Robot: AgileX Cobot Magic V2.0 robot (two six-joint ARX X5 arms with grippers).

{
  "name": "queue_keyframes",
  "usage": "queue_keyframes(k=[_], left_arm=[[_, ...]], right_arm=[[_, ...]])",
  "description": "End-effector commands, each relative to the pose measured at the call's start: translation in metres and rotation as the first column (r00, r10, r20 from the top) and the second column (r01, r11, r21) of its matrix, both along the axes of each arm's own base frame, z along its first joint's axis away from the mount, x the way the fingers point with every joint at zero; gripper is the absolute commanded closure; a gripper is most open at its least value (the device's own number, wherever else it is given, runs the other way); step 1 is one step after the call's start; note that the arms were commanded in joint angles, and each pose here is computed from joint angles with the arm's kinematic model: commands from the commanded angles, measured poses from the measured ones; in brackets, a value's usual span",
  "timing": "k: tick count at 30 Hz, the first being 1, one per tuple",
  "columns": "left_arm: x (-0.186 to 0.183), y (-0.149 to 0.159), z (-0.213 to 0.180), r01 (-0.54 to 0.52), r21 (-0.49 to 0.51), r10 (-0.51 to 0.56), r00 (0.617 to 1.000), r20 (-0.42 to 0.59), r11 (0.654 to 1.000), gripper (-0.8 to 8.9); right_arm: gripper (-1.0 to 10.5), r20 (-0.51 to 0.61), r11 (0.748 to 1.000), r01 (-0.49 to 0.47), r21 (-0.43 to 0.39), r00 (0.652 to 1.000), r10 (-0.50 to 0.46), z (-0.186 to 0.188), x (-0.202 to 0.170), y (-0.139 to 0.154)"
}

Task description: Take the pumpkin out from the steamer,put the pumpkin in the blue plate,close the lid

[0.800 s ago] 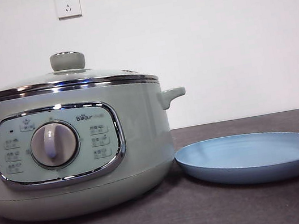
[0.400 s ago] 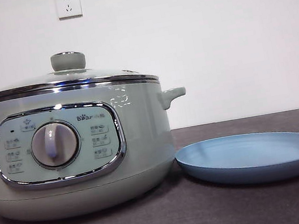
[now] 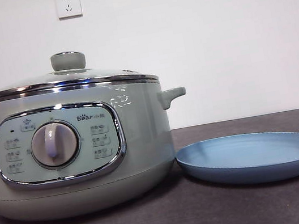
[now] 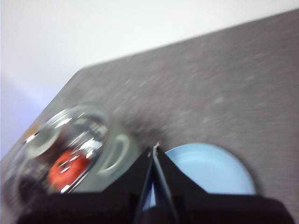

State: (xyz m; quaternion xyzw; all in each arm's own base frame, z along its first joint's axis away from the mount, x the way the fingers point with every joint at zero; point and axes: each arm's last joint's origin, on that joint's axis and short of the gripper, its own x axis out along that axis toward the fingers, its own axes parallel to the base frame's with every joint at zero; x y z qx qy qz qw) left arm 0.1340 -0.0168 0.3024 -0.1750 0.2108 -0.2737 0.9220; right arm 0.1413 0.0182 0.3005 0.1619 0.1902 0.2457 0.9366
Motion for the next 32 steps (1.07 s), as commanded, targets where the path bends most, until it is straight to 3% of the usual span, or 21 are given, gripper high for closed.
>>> queue_keyframes(k=[1, 3, 6, 10, 11, 19, 24, 26, 30, 32], left_arm=[[0.002, -0.001, 0.011, 0.066, 0.027, -0.067, 0.997, 0.031, 0.997, 8.20], [0.003, -0.002, 0.017, 0.093, 0.035, -0.094, 0.995, 0.042, 0.995, 8.16], [0.003, -0.002, 0.025, 0.093, 0.037, -0.095, 0.994, 0.054, 0.995, 7.92], [0.002, -0.002, 0.029, 0.082, 0.041, -0.085, 0.994, 0.065, 0.996, 4.37], [0.002, -0.002, 0.029, 0.082, 0.038, -0.084, 0.994, 0.063, 0.996, 3.98], [0.012, -0.002, 0.027, 0.065, 0.040, -0.066, 0.997, 0.031, 0.997, 4.01], [0.029, -0.013, 0.031, 0.120, 0.050, -0.120, 0.993, -0.010, 0.991, 4.00], [0.036, -0.020, 0.035, 0.136, 0.085, -0.135, 0.991, -0.022, 0.987, 4.01], [0.053, -0.040, 0.042, 0.160, 0.195, -0.152, 0.987, -0.056, 0.968, 4.01], [0.061, -0.051, 0.044, 0.170, 0.254, -0.156, 0.985, -0.073, 0.952, 4.01]], right_arm=[[9.5, 0.006, 0.989, -0.138, -0.043, 0.990, 0.139, 0.012, 0.008, 0.003], [8.5, -0.014, 0.978, -0.204, -0.052, 0.979, 0.203, 0.017, 0.014, 0.005], [6.5, -0.040, 0.973, -0.223, -0.057, 0.974, 0.221, 0.021, 0.022, 0.005], [5.3, -0.053, 0.975, -0.216, -0.058, 0.976, 0.213, 0.021, 0.027, 0.005], [5.3, -0.055, 0.975, -0.215, -0.058, 0.976, 0.212, 0.021, 0.027, 0.005], [5.3, -0.062, 0.982, -0.169, -0.081, 0.984, 0.164, 0.020, 0.029, 0.004], [5.3, -0.072, 0.982, -0.170, -0.078, 0.984, 0.165, 0.019, 0.028, 0.004], [5.3, -0.084, 0.982, -0.170, -0.077, 0.983, 0.163, 0.018, 0.028, 0.004], [3.7, -0.114, 0.985, -0.160, -0.071, 0.982, 0.152, 0.016, 0.029, 0.004], [3.7, -0.126, 0.986, -0.149, -0.077, 0.982, 0.138, 0.014, 0.029, 0.003]])
